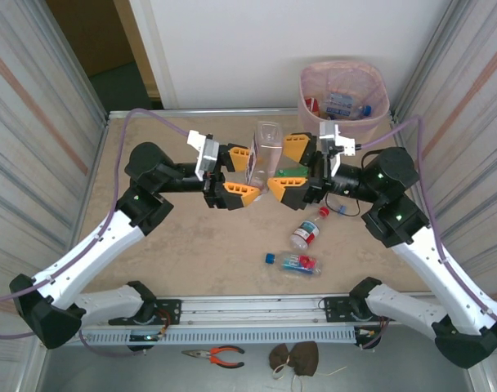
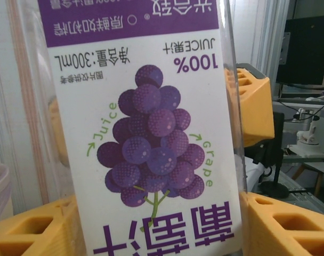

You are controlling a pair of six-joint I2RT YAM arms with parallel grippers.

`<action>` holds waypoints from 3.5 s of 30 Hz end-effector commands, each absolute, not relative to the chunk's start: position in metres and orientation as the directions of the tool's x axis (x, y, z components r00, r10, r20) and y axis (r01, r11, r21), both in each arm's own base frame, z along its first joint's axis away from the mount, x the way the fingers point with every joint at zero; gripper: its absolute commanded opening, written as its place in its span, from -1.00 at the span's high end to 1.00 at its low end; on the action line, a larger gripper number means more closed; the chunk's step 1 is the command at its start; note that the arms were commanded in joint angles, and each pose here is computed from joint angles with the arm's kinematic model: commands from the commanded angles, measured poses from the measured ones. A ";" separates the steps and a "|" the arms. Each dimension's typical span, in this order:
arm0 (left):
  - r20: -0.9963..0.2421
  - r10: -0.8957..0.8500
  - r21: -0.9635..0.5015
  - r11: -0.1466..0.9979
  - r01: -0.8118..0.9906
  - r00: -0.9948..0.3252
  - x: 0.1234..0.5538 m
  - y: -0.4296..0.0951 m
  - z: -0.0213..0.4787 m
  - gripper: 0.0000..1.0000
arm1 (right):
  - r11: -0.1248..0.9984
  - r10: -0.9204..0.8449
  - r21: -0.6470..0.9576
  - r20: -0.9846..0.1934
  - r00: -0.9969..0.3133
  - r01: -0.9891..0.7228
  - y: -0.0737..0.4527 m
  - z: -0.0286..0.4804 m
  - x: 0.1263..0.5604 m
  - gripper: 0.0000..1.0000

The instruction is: Put the plastic bottles in the bin

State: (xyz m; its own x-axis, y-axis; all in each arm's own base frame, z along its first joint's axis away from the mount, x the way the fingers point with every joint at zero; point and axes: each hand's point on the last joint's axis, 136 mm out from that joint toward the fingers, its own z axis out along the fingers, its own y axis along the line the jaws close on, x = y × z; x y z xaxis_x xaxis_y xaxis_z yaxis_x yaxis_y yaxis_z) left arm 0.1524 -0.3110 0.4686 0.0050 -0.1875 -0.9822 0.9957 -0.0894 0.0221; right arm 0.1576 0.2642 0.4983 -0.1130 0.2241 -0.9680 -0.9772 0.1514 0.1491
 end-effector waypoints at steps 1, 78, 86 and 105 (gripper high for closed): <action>-0.972 -0.232 0.065 -0.128 0.990 0.033 0.139 -0.303 0.484 -0.11 | 0.105 0.256 0.058 -0.966 -0.029 -0.993 0.268 0.523 0.142 -0.80; -0.991 -0.021 -0.135 0.244 0.960 -0.134 0.181 -0.283 0.378 -0.77 | 0.912 0.052 0.351 -0.616 -0.786 -0.214 0.105 0.288 0.525 0.04; -0.989 -0.020 -0.146 0.248 0.958 -0.146 0.183 -0.284 0.375 -0.77 | 0.919 0.070 0.343 -0.630 -0.773 -0.196 0.103 0.293 0.530 -0.33; -0.980 0.058 -0.168 0.259 0.951 -0.189 0.188 -0.288 0.355 -0.74 | 0.944 0.106 0.283 -0.745 -0.659 -0.168 0.085 0.381 0.480 -0.45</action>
